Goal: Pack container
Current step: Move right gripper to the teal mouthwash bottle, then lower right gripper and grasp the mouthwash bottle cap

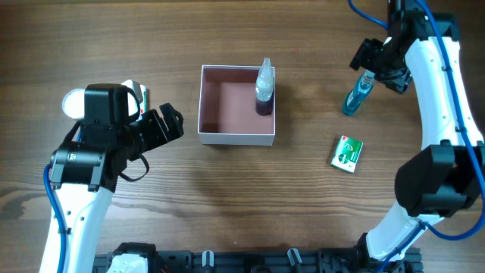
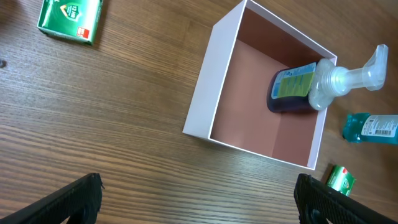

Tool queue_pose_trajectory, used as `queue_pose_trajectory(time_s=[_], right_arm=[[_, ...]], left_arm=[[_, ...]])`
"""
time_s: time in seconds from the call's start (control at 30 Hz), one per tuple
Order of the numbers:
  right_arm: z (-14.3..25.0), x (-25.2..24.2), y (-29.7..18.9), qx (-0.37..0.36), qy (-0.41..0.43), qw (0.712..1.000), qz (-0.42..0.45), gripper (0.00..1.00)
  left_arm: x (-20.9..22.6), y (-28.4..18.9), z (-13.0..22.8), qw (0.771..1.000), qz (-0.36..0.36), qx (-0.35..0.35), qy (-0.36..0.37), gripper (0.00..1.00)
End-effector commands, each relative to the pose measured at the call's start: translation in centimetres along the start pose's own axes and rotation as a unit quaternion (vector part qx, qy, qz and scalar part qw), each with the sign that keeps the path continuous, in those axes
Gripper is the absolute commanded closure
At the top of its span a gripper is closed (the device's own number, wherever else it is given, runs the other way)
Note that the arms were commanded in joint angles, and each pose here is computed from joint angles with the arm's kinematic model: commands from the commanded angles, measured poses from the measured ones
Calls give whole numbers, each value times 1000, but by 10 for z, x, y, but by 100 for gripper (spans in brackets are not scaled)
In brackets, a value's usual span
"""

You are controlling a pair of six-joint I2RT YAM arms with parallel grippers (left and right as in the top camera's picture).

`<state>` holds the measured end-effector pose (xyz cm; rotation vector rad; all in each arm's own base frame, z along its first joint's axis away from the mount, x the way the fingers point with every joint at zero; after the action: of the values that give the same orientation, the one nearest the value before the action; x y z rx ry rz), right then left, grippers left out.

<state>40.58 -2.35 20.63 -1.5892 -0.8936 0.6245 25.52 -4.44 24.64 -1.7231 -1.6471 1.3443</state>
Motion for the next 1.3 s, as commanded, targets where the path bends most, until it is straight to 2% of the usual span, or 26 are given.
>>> queue_pose_trajectory(time_s=[0.0, 0.17, 0.8, 0.87, 0.97, 1.1, 1.27], right_arm=[[2, 5, 16, 26, 4, 1000, -3, 15], [3, 5, 37, 48, 10, 999, 12, 15], [4, 5, 57, 63, 8, 998, 24, 15], [4, 5, 57, 63, 8, 998, 24, 20], [4, 5, 57, 64, 8, 998, 24, 34], [4, 5, 57, 64, 8, 998, 24, 43], [4, 5, 57, 64, 8, 998, 24, 45]], left_arm=[[-3, -5, -5, 1000, 1, -11, -3, 0], [-3, -5, -5, 1000, 1, -11, -3, 0], [-2, -5, -2, 1000, -3, -4, -4, 0], [-2, -5, -2, 1000, -3, -4, -4, 0], [-2, -5, -2, 1000, -3, -4, -4, 0], [-2, -5, -2, 1000, -3, -4, -4, 0], [-2, -5, -2, 1000, -3, -4, -4, 0]])
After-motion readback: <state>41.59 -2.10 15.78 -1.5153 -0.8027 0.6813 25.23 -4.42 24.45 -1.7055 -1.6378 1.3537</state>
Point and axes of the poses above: each gripper's point midway between its finger pads, its own y axis out along the fingers, its own x axis along the line the jaws close on, z = x × y, the point moved 5 cm from there along -y, back along the fingers, and after that the axes turned 5 degrees about y, right-handed, at the moved point
